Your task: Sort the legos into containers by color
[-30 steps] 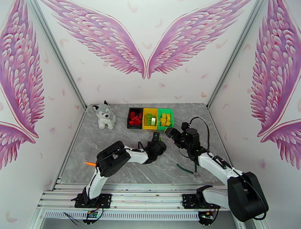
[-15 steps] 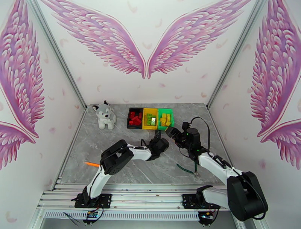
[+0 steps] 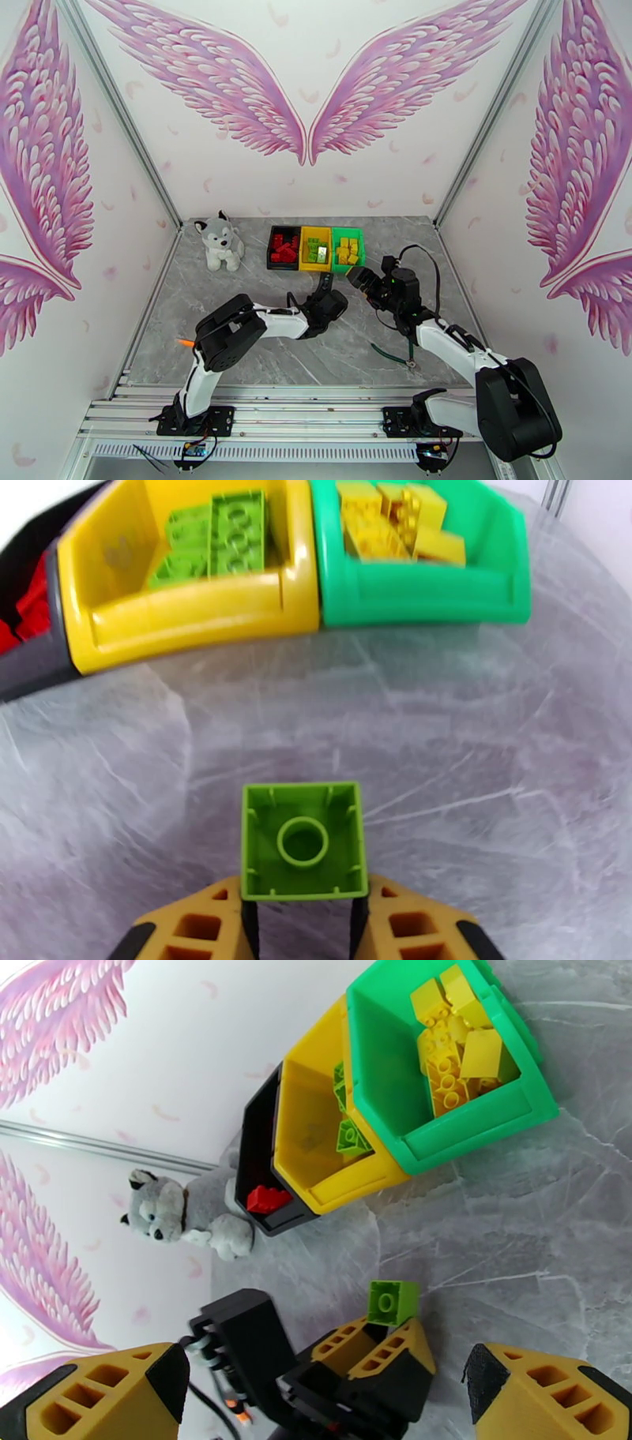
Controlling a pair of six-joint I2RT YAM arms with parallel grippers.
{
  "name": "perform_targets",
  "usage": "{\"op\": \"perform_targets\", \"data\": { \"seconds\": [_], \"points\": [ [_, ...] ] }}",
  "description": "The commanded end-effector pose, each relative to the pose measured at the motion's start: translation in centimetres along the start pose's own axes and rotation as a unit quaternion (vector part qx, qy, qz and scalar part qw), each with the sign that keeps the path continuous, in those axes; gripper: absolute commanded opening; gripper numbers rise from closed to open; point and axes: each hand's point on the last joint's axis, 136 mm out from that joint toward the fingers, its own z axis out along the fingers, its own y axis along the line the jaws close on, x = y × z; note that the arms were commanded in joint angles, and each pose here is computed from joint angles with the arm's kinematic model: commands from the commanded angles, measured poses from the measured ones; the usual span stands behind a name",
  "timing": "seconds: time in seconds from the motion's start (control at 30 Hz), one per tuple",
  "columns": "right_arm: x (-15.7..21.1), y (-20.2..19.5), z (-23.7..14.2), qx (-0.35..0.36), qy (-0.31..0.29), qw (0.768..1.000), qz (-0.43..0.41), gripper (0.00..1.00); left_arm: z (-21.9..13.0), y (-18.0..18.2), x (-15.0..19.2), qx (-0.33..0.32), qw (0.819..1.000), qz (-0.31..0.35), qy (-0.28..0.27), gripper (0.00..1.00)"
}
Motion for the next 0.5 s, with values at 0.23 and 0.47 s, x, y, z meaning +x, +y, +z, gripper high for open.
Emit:
{"op": "perform_targets", "data": {
  "seconds": [0.23, 0.47],
  "points": [
    [-0.2, 0.3, -0.2, -0.011, -0.004, 1.0, 0.004, 0.99, -1.9, 4.6, -9.7, -0.024, 0.999, 0.009, -0.037, 0.3],
    [-0.2, 0.3, -0.2, -0.01, -0.003, 1.0, 0.003, 0.99, 1.7, 6.7, -14.8, -0.014, 1.0, -0.008, -0.025, 0.33]
  ]
}}
